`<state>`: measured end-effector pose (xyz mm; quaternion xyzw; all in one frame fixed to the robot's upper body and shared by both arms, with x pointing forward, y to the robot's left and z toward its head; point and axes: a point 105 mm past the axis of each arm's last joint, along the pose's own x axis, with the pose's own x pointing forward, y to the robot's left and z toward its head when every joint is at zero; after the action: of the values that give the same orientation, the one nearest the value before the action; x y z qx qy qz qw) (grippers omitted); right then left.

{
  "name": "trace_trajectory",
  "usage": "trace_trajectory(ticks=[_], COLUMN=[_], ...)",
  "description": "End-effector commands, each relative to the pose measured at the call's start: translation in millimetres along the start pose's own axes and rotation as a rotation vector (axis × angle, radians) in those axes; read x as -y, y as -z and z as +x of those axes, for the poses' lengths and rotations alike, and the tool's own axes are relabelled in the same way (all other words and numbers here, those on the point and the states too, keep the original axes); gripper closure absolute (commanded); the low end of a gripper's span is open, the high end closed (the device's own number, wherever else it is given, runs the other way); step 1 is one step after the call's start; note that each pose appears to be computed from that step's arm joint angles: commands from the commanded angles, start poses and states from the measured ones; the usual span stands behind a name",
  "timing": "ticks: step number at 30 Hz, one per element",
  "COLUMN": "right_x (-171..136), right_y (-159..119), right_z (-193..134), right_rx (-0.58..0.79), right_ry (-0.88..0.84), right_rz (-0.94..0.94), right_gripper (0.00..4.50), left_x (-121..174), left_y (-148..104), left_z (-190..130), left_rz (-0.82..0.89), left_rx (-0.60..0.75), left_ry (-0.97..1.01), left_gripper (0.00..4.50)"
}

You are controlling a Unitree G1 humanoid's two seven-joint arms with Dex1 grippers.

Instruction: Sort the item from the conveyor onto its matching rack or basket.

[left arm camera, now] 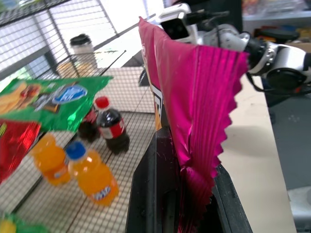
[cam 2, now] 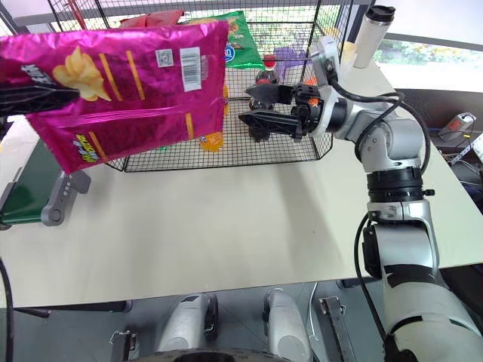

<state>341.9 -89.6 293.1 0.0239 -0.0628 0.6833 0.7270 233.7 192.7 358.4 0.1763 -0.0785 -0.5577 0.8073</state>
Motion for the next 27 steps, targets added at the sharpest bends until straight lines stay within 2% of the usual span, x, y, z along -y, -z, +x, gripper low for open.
trace_trajectory(ticks=[1,9,12,14,19,20,24,25,26,27], right_x=[-13,-41,-48,-50,-52,-52,-50,-49,-49,-49], right_y=[-22,-37,-36,-33,-29,-29,-30,-30,-30,-30], right_z=[16,34,38,39,38,38,36,36,35,34], right_rx=[0.052,0.138,0.127,0.111,0.084,0.084,0.08,0.079,0.079,0.08], right_ry=[-0.112,-0.292,-0.314,-0.308,-0.286,-0.282,-0.236,-0.223,-0.212,-0.204], right_rz=[-0.059,-0.005,-0.01,-0.02,-0.036,-0.037,-0.054,-0.059,-0.063,-0.066], right_gripper=[0.0,0.0,0.83,1.92,4.28,4.4,4.4,4.5,4.5,4.5], left_x=[1,-4,-8,-10,-13,-13,-17,-18,-18,-17], left_y=[-11,0,4,5,5,5,9,11,12,13], left_z=[10,25,28,29,29,29,28,27,27,27], left_rz=[0.05,0.037,0.028,0.023,0.02,0.019,-0.005,-0.016,-0.023,-0.03], left_rx=[0.064,0.066,0.074,0.085,0.108,0.109,0.106,0.101,0.097,0.097], left_ry=[0.052,0.083,0.077,0.069,0.052,0.049,0.025,0.014,0.011,0.015], left_gripper=[4.48,4.48,4.5,4.5,4.5,4.5,4.5,3.91,3.71,3.16])
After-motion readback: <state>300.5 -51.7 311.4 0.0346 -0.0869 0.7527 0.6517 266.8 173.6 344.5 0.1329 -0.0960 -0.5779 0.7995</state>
